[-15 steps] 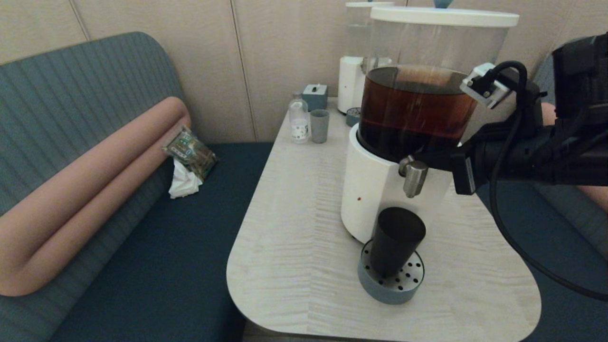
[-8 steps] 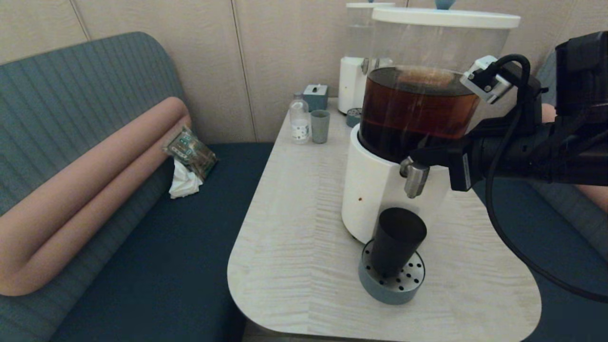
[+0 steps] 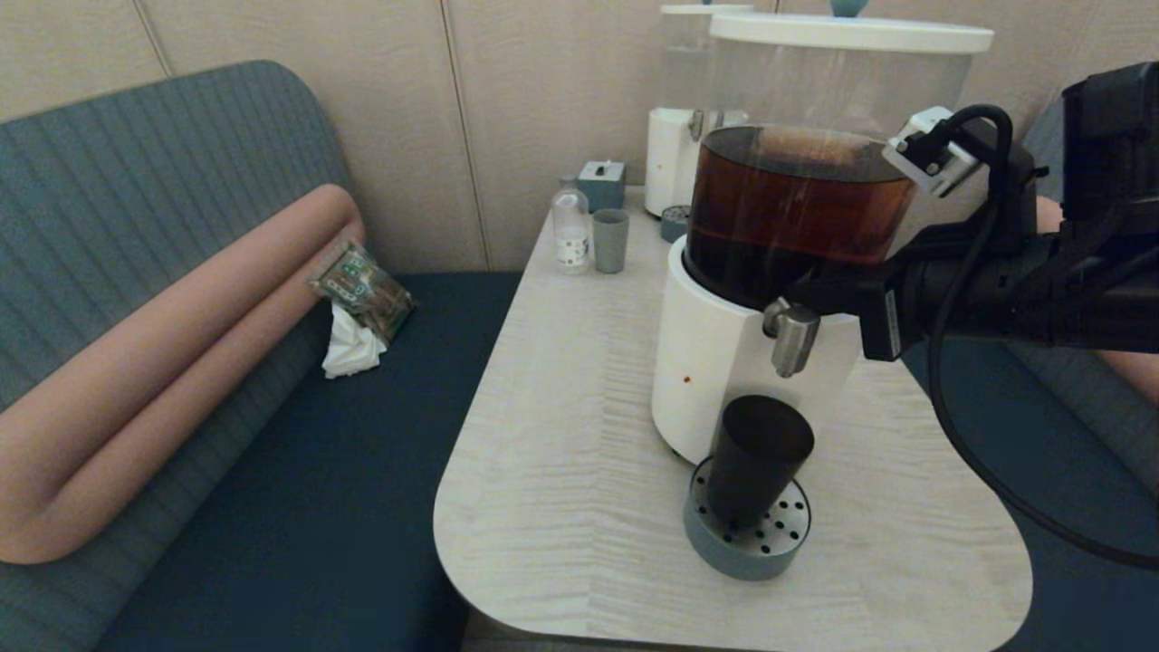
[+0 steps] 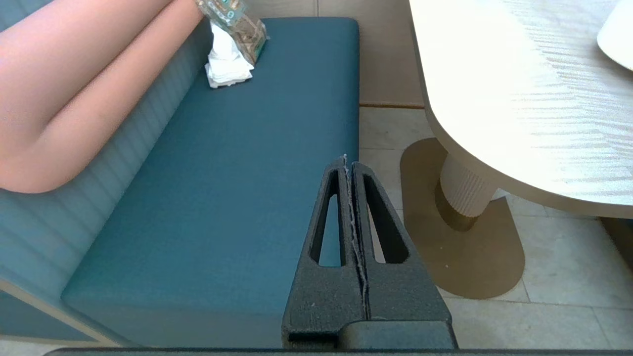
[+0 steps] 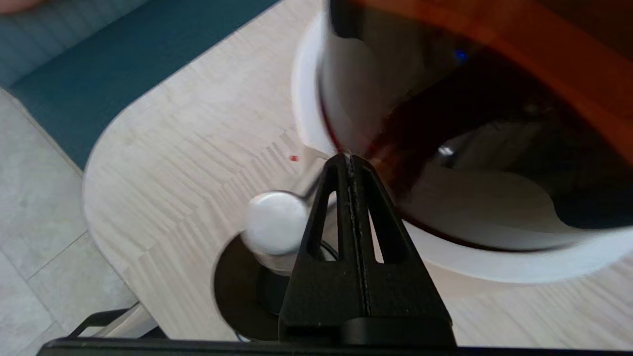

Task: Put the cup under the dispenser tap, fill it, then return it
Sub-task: Turn on the faucet

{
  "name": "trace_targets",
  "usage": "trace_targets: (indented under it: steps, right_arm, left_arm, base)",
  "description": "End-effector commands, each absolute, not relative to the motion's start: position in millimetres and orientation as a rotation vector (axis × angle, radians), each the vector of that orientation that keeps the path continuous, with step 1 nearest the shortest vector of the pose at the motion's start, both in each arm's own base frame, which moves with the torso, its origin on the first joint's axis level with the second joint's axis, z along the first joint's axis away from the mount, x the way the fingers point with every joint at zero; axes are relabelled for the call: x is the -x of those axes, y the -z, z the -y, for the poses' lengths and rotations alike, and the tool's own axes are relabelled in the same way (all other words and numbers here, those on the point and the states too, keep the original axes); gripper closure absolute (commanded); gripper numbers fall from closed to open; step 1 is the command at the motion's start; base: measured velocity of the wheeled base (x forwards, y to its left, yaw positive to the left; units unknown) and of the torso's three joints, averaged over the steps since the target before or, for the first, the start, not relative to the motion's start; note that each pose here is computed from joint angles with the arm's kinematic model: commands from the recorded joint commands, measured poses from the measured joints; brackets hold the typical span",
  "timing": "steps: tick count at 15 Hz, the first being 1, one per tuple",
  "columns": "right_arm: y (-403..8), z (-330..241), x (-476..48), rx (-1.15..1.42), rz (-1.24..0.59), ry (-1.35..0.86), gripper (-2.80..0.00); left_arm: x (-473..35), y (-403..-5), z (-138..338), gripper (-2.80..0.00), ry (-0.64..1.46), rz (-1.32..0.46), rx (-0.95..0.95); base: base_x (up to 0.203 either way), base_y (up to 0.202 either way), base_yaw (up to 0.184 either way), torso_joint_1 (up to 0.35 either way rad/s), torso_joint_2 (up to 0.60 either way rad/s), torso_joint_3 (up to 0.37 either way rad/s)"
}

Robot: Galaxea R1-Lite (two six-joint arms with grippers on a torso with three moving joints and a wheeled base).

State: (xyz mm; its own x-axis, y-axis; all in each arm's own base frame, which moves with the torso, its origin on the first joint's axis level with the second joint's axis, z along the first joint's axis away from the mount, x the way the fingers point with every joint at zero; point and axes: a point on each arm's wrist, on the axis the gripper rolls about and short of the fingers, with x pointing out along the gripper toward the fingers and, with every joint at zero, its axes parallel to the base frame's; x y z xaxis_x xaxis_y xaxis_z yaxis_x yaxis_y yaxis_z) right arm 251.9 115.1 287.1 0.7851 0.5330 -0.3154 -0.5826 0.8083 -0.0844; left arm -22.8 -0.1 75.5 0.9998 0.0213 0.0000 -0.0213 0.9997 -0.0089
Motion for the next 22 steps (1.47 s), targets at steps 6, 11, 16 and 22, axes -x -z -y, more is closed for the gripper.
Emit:
trace_targets:
  steps: [6,11,16,22]
  right_arm:
    - [-284,-109,-256,0.181,-0.301,-0.568,0.0]
    - [-277,-107,-258,0.192,-0.328,-0.54,0.0]
    - [-270,-112,-265,0.196,-0.347,-0.553,0.0]
    - [-276,-116,-263,0.197,-0.32,-0.574,0.0]
  left_arm:
    - [23,-75,0,0.0,-0.023,-0.002,0.009]
    - [23,-75,0,0.0,-0.022,-0.003,0.009]
    - [23,-75,0,0.0,-0.021,-0.003,0.009]
    - [23,-75,0,0.0,-0.021,-0.003,0.009]
  base:
    - [0.0,0.0,0.0,0.0,0.0,0.0]
    - [0.0,0.0,0.0,0.0,0.0,0.0]
    - [0.0,0.0,0.0,0.0,0.0,0.0]
    - [0.0,0.0,0.0,0.0,0.0,0.0]
